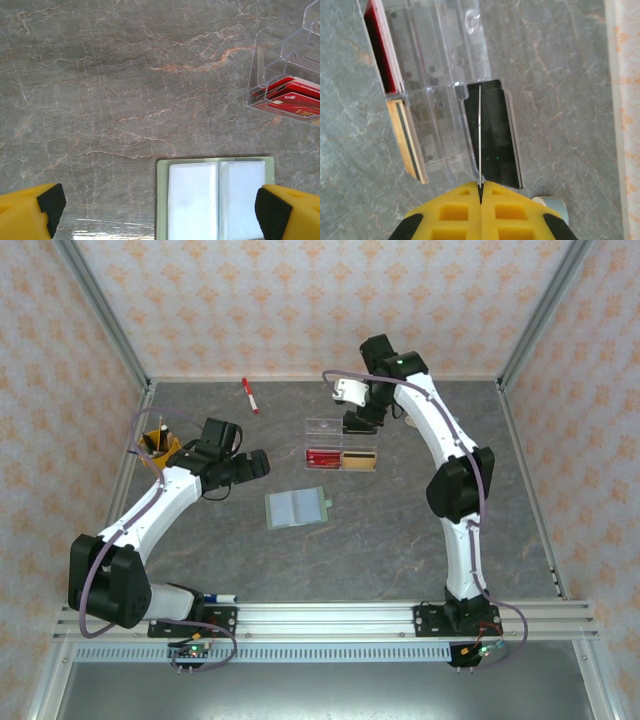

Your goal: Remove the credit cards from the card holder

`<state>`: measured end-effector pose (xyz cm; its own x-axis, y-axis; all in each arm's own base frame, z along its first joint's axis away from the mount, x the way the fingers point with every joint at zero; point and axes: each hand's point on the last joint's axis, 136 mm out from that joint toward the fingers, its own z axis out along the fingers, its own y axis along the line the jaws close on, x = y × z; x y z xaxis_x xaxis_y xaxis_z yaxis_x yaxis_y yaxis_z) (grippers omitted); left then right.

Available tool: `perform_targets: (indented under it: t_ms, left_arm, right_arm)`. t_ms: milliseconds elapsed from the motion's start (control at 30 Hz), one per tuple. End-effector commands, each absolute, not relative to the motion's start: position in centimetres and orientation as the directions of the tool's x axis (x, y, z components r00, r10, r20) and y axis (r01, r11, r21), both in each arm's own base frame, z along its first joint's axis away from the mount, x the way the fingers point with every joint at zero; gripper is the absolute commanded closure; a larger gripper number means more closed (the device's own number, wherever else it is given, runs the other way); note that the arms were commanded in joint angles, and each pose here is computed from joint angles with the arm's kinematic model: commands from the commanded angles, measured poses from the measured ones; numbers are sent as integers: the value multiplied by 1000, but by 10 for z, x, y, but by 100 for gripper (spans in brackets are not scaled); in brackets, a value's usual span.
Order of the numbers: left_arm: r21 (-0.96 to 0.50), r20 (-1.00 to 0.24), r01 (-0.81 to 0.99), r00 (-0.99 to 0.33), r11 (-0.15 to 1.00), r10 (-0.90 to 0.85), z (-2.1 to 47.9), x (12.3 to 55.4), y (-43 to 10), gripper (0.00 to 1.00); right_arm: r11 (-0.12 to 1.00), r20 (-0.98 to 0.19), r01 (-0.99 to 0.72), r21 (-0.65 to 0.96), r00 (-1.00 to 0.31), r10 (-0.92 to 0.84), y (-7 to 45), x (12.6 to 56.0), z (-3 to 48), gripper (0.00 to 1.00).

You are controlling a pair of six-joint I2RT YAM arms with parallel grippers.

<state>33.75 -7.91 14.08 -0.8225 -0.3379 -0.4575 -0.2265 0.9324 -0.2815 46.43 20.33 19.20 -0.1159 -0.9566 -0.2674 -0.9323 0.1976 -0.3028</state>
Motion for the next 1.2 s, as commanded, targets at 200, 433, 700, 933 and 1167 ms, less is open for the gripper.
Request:
perform_targets:
  t_ms: [200, 433, 700, 933, 1167]
  left_arm:
    - [-289, -464, -227, -816, 930, -344, 148, 340, -78, 0]
    - [-278, -461, -234, -818, 932, -343, 146, 338, -76, 0]
    - [-277, -445, -238, -827, 931, -344, 140, 340, -78, 0]
    - [-280, -442, -237, -829, 930, -344, 138, 341, -79, 0]
    - [-265, -440, -242, -831, 933, -341, 137, 341, -77, 0]
  right_arm:
    - [148, -179, -936, -320, -93, -979, 191, 470, 177, 100]
    - [133, -186, -932, -336, -73, -980, 196, 479, 172, 100]
    - [121, -164, -925, -360, -65, -984, 195, 490, 163, 100]
    - [102, -158, -927, -360, -47, -986, 195, 490, 158, 100]
    - [124, -177, -915, -385, -59, -983, 199, 497, 158, 91]
